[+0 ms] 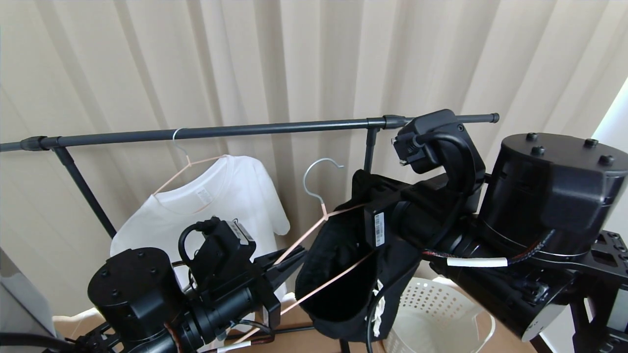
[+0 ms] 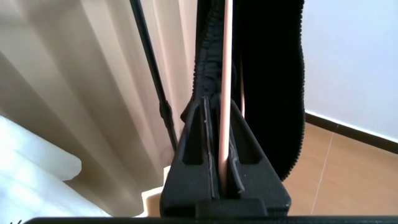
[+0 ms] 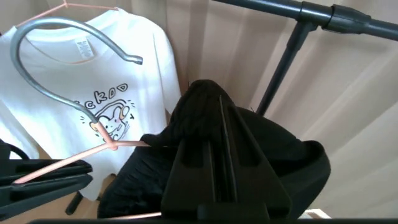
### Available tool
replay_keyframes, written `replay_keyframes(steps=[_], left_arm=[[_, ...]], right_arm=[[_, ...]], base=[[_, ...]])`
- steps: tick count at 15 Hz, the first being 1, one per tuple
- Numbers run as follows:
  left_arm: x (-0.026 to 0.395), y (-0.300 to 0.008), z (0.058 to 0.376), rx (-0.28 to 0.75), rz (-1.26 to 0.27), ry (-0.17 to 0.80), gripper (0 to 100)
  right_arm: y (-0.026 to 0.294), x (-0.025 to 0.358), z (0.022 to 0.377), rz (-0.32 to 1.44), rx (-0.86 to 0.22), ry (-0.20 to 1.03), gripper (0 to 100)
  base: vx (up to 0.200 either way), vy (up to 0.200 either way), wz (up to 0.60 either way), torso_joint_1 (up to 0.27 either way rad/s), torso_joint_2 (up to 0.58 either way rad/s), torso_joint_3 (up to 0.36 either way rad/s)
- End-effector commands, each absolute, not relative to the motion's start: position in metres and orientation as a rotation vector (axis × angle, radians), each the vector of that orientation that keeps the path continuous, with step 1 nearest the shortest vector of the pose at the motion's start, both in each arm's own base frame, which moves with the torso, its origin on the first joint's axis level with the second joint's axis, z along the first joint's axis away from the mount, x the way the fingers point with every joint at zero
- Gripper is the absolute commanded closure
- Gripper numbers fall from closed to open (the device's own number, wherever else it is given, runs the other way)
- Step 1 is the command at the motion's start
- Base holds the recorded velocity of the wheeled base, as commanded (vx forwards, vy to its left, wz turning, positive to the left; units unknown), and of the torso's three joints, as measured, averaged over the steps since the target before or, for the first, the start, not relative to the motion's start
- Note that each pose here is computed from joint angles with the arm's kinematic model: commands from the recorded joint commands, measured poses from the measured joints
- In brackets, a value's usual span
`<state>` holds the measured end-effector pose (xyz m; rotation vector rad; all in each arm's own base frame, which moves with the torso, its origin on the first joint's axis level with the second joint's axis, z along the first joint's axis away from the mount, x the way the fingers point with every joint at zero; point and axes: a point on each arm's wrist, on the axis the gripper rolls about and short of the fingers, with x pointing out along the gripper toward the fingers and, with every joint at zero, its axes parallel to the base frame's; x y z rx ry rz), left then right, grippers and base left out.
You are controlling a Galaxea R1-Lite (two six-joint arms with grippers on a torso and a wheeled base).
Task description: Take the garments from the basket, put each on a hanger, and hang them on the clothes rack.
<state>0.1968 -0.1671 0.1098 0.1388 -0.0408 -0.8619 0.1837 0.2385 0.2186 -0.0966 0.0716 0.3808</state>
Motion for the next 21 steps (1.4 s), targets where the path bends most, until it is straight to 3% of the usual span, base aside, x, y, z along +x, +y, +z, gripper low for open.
replay_keyframes(steps=[1,8,11,21], left_arm=[[0.196,-0.166,0.112,0.137,-0.862,-0.048,100],[0.194,-0.165,0.114,0.139,-0.861,-0.055,100],[0.194,-0.165,0.114,0.139,-0.861,-0.055,100],[0.197,-0.161,0.122,0.122,-0.84,-0.089,100]], right_arm=[[0.24,0.183,0.218,0.384,-0.093,0.074,0],[0.238,0.193,0.221,0.351,-0.071,0.062,0],[0.244,0.204,0.228,0.307,-0.006,0.052,0],[0.26,0.202,0.211,0.302,-0.035,0.084,0]], base=[[0.0,0.0,0.0,0.0,0.0,0.0],[0.0,0.0,0.0,0.0,0.0,0.0],[0.0,0.0,0.0,0.0,0.0,0.0],[0.0,0.0,0.0,0.0,0.0,0.0]])
